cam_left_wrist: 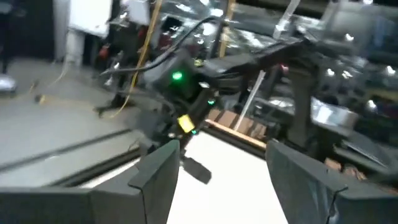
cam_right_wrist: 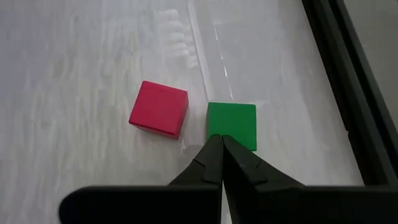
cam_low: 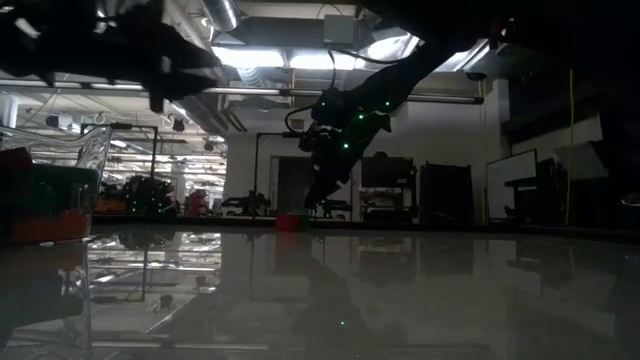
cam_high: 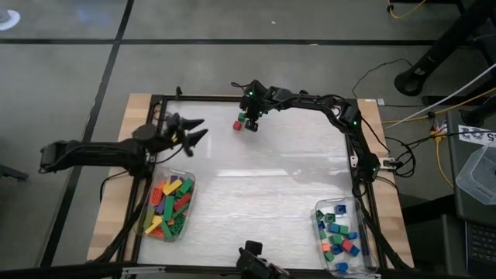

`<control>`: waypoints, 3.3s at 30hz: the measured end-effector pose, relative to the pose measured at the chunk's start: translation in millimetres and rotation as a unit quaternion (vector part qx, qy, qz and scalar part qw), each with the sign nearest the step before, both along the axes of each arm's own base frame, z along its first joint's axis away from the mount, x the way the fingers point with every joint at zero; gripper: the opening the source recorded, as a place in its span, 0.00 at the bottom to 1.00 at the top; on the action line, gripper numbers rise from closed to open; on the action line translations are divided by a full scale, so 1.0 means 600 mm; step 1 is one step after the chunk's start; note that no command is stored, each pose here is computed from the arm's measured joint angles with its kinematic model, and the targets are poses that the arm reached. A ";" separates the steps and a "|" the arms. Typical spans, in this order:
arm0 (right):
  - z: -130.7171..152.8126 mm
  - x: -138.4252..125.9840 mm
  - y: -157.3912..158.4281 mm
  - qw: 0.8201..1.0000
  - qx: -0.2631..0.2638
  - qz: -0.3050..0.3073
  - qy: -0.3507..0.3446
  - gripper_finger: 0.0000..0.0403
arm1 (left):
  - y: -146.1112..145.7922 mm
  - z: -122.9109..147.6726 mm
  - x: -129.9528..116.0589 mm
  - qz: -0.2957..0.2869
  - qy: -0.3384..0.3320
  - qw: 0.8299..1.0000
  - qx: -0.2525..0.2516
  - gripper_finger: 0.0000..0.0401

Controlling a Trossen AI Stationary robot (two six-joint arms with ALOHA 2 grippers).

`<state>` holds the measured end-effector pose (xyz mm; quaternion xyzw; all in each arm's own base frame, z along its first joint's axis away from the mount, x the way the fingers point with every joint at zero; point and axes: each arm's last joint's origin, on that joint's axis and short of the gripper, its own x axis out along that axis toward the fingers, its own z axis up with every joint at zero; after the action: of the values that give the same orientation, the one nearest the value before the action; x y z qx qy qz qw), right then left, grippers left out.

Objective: Sort blocks by size
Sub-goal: Put the small green wooden block into the right transparent bin

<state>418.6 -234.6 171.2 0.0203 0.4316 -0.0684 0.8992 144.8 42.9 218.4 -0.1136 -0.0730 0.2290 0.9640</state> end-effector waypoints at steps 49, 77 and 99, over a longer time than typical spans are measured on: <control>-0.004 -0.006 -0.002 0.998 -0.011 -0.050 0.033 0.42 | 0.251 -0.160 0.236 0.110 0.163 0.938 -0.285 0.56; -0.008 -0.011 0.002 0.997 0.000 -0.047 0.052 0.42 | 0.275 -0.145 0.261 0.110 0.199 0.910 -0.346 0.56; -0.011 -0.017 0.005 0.997 -0.011 -0.014 0.078 0.42 | 0.277 -0.175 0.279 0.005 0.180 0.918 -0.354 0.56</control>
<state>408.3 -231.4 164.4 0.0112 0.4994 -0.0870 0.8619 312.5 209.2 113.2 -0.4040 0.1867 0.2613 0.8565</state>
